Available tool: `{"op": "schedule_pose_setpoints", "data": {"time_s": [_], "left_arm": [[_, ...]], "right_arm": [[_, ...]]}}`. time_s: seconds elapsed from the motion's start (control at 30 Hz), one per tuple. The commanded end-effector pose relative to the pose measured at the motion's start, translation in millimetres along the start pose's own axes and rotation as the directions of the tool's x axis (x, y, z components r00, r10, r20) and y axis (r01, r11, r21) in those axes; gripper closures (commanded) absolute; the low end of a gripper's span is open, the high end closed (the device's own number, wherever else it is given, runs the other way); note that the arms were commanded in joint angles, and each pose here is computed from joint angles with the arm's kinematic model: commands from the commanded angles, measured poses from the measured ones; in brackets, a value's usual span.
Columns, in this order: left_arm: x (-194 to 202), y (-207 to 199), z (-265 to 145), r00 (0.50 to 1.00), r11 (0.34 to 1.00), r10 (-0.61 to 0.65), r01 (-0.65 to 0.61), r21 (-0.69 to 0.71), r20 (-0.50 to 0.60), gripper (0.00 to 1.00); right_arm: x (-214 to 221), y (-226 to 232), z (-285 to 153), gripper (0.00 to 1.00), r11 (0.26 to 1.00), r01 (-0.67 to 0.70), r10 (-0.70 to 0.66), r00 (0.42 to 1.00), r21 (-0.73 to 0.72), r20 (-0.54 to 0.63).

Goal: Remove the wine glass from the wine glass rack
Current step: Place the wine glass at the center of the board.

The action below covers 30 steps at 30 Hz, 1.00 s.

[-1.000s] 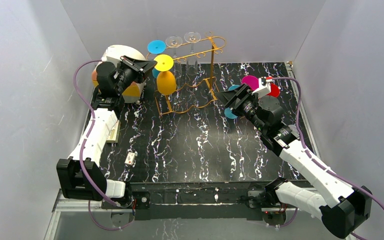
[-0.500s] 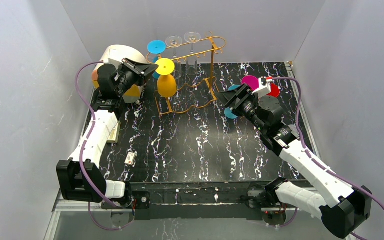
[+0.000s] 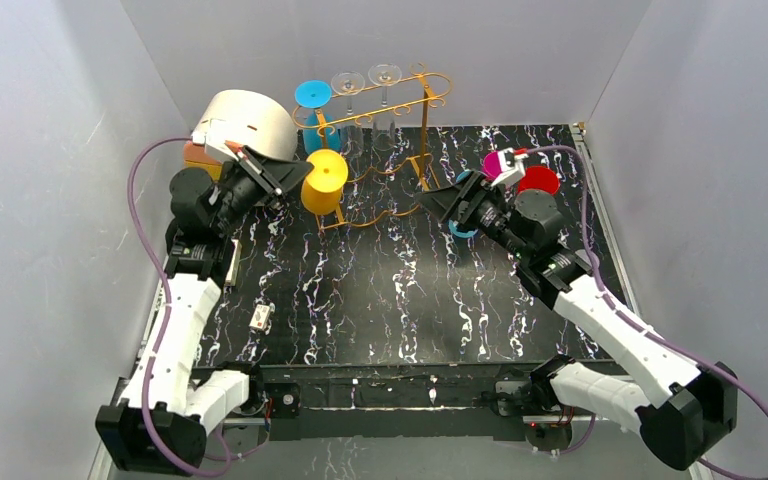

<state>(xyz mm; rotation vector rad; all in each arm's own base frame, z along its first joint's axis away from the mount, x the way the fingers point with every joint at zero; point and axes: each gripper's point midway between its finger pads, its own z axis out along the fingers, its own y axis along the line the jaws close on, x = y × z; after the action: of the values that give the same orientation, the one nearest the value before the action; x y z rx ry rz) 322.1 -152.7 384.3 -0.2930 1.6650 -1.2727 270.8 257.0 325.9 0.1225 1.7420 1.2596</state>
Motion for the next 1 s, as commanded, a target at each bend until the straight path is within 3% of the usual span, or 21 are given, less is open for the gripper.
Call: {"op": "schedule_pose_setpoints", "data": {"time_s": [0.0,0.23,0.53,0.73,0.9,0.97], "left_arm": [[36,-4,-21,0.988,0.988,0.112,-0.099,0.116,-0.108,1.0],[90,3,-44,0.967,0.967,0.135,-0.081,0.24,-0.214,1.0],[104,-11,-50,0.962,0.947,0.152,-0.076,0.313,-0.225,1.0],[115,-12,-50,0.957,0.943,0.154,-0.069,0.324,-0.244,1.0],[116,-12,-48,0.962,0.947,0.138,-0.059,0.317,-0.234,1.0],[119,-14,-48,0.959,0.944,0.143,-0.058,0.325,-0.243,1.0]], "right_arm": [[7,46,4,0.15,0.97,0.081,-0.103,0.991,-0.231,-0.086],[34,72,6,0.21,0.908,0.038,-0.152,0.958,-0.417,-0.245],[73,81,25,0.36,0.893,0.029,-0.213,0.907,-0.449,-0.364],[86,91,22,0.56,0.855,-0.003,-0.244,0.88,-0.519,-0.408],[93,94,20,0.63,0.838,-0.023,-0.259,0.862,-0.545,-0.435],[94,94,20,0.72,0.835,-0.027,-0.262,0.859,-0.55,-0.44]]}}
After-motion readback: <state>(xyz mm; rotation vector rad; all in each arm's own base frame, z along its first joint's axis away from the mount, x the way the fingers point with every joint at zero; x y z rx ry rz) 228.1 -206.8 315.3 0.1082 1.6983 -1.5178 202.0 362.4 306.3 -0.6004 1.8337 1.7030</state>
